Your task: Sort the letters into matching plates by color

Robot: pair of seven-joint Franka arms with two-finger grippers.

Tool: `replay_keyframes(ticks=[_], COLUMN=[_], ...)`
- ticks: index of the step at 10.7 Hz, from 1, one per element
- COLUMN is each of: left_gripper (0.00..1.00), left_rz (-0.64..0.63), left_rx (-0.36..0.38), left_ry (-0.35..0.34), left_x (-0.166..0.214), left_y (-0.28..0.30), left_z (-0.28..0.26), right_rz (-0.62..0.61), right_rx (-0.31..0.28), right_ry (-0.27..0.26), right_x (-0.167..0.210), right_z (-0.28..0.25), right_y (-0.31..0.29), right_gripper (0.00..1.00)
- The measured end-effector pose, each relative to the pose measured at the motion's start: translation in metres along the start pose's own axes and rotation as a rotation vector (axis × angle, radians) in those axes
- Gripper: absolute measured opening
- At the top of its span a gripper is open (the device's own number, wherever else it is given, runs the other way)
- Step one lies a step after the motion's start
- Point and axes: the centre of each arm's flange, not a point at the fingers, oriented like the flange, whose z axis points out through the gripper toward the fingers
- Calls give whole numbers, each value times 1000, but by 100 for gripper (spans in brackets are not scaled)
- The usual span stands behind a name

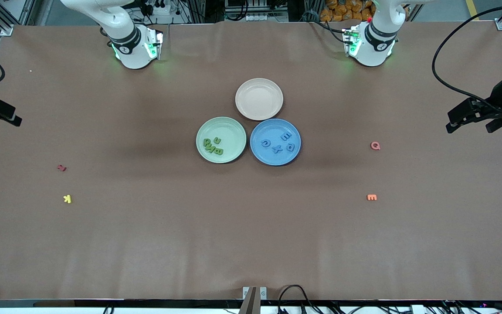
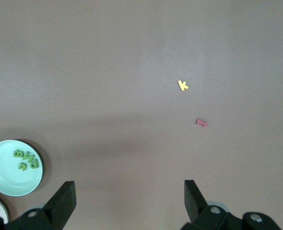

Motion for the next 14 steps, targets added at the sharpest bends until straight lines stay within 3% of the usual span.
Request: replay_keyframes(ticks=[4, 8, 14], left_gripper=[100, 100, 100], left_rz=[-1, 54, 103], left_rx=[0, 16, 35], left_ry=[0, 0, 0], left_x=[0, 0, 0], left_y=[-1, 1, 4], left_z=[0, 0, 0], right_rz=[-71, -44, -41], right_rx=[1, 3, 1], right_ry=[21, 52, 36], right_x=[-2, 4, 8], right_z=[-11, 0, 24], right_y=[-44, -59, -59], right_gripper=[100, 100, 100])
